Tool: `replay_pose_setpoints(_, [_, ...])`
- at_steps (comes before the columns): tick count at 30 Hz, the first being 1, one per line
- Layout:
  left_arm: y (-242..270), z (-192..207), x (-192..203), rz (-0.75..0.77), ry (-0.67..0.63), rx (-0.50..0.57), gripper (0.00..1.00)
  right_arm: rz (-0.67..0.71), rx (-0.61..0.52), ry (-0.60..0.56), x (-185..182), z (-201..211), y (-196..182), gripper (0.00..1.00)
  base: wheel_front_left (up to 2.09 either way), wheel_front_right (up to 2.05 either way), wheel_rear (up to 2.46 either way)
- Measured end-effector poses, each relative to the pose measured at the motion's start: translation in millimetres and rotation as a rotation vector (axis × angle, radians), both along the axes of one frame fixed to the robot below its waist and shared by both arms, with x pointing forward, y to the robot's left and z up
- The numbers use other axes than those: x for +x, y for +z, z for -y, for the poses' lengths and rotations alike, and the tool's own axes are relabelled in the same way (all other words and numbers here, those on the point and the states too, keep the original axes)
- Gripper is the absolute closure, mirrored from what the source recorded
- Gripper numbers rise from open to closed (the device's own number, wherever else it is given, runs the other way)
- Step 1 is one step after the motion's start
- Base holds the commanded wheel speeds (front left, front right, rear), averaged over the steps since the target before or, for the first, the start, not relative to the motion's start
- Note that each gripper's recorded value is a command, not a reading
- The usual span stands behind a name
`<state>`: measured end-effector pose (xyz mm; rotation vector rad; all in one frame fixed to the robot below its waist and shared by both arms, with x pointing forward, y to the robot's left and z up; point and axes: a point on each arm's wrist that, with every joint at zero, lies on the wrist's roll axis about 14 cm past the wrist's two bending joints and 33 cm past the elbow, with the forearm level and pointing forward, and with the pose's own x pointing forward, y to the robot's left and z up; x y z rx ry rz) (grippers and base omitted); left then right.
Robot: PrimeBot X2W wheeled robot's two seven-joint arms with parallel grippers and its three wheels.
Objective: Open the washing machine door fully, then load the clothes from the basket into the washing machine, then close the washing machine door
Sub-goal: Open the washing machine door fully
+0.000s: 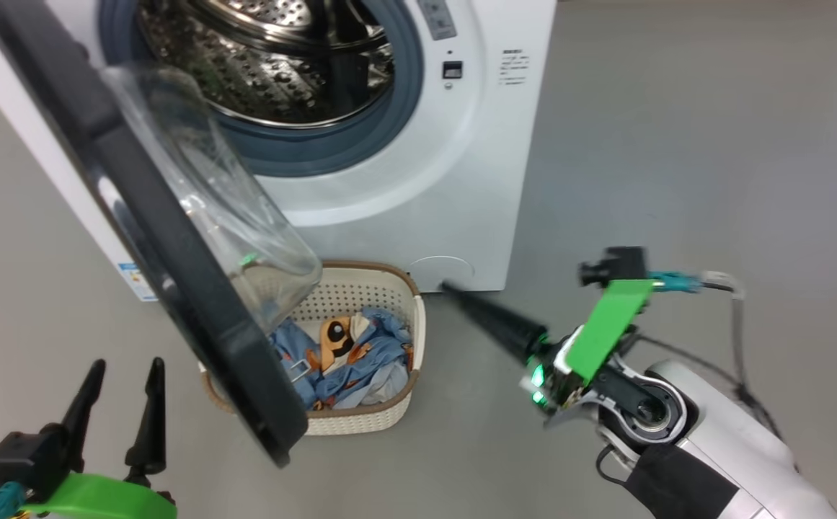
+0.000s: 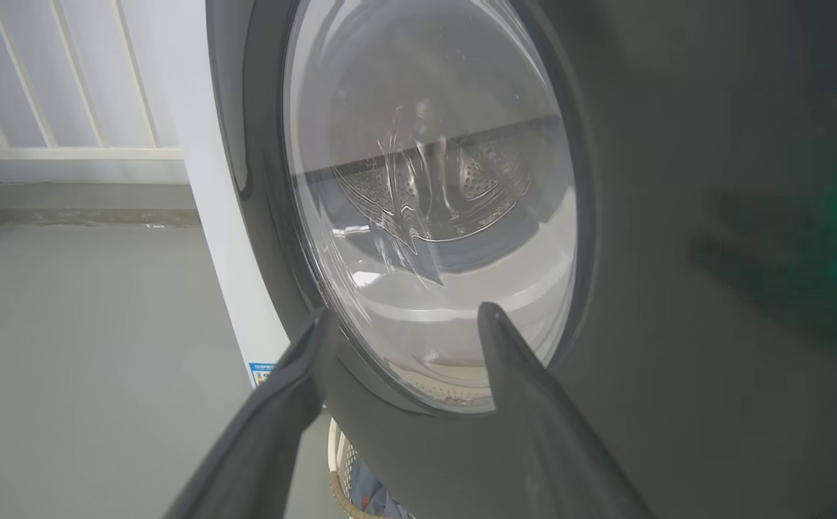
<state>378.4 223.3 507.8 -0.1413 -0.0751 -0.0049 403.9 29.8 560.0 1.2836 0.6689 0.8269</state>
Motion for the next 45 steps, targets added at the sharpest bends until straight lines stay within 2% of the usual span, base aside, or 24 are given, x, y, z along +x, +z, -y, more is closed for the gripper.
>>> replay_pose_setpoints(1, [1,1,0,0.003,0.000,-0.002,0.00,0.022,-0.009,-0.063,7,8,1,0.00,0.00,0.00,0.00])
replay_pose_setpoints(3, [-1,3,1,0.000,-0.007,-0.002,0.00,0.073,-0.047,-0.166,17,24,2,0.00,0.00,0.00,0.00])
replay_pose_setpoints(10, [1,8,2,0.004,-0.021,0.016,0.00,0.289,-0.282,-0.501,45,85,-9,0.00,0.00,0.00,0.00])
replay_pose_setpoints(16, [2,7,-2,0.009,-0.015,0.017,0.00,0.491,-0.504,-0.596,57,114,-4,0.00,0.00,0.00,0.00])
replay_pose_setpoints(21, [2,8,-7,0.010,-0.015,0.024,0.00,0.683,-0.619,-0.743,69,149,36,0.00,0.00,0.00,0.00])
replay_pose_setpoints(24, [4,8,-7,0.016,-0.016,0.023,0.00,0.772,-0.682,-0.790,63,156,45,0.00,0.00,0.00,0.00])
replay_pose_setpoints(32, [2,11,-8,0.011,-0.019,0.018,0.00,0.895,-0.918,-0.862,22,179,26,0.00,0.00,0.00,0.00])
replay_pose_setpoints(38, [-1,11,-10,0.002,-0.016,0.016,0.00,0.861,-1.027,-0.885,-11,200,0,0.00,0.00,0.00,0.00])
replay_pose_setpoints(45, [-2,11,-10,0.002,-0.007,0.006,0.00,0.792,-1.086,-0.887,-36,212,-25,0.00,0.00,0.00,0.00])
